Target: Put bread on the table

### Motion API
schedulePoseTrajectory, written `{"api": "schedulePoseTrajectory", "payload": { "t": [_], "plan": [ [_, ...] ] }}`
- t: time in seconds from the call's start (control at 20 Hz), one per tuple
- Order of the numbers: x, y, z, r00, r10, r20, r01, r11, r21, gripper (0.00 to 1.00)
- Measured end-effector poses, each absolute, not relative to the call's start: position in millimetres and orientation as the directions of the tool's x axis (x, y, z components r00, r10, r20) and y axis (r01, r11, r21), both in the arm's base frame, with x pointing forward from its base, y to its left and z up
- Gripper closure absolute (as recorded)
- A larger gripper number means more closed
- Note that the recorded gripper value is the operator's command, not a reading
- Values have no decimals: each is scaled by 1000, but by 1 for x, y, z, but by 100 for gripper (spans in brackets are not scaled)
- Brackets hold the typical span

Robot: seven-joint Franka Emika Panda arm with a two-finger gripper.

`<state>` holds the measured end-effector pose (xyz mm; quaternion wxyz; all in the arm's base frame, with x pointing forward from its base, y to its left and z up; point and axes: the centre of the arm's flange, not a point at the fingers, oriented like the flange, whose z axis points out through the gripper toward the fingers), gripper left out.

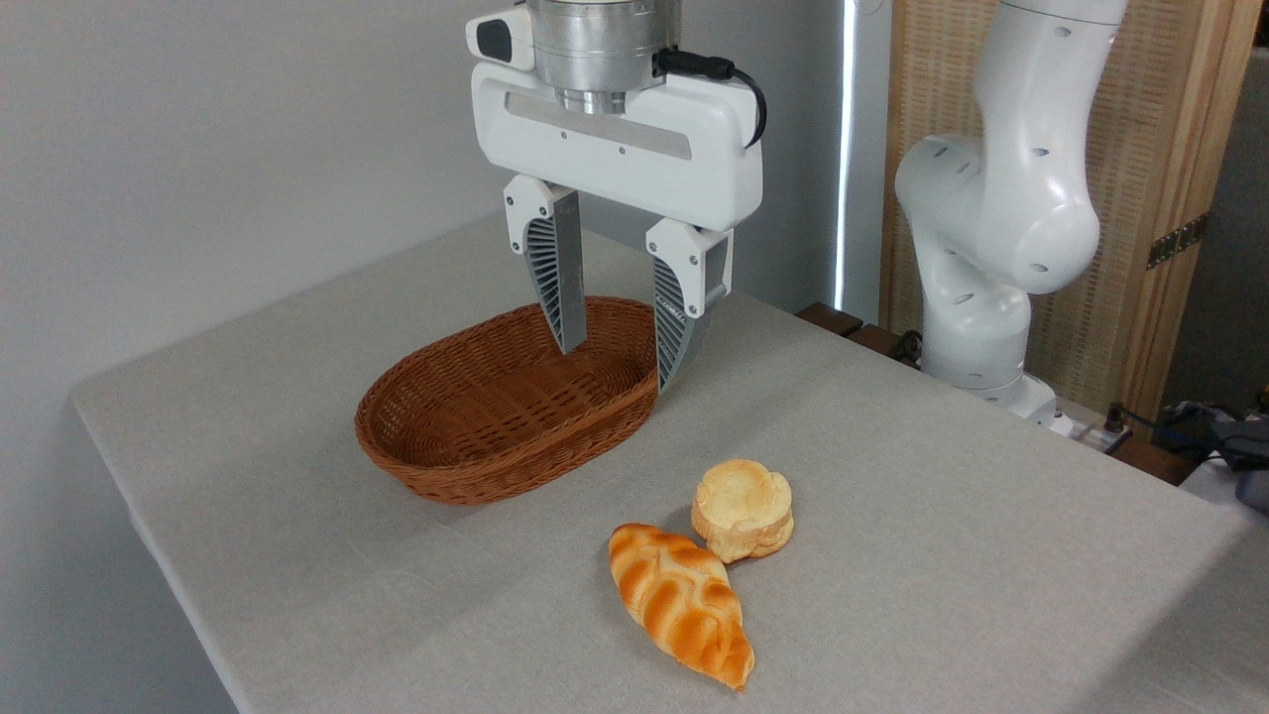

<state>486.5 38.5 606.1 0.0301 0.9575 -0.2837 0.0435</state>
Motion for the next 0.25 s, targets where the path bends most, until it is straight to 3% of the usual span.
{"api": "schedulePoseTrajectory", "payload": {
  "t": [0.25],
  "plan": [
    [487,39,606,736,-669,106,-674,-739,17,0]
  ]
}}
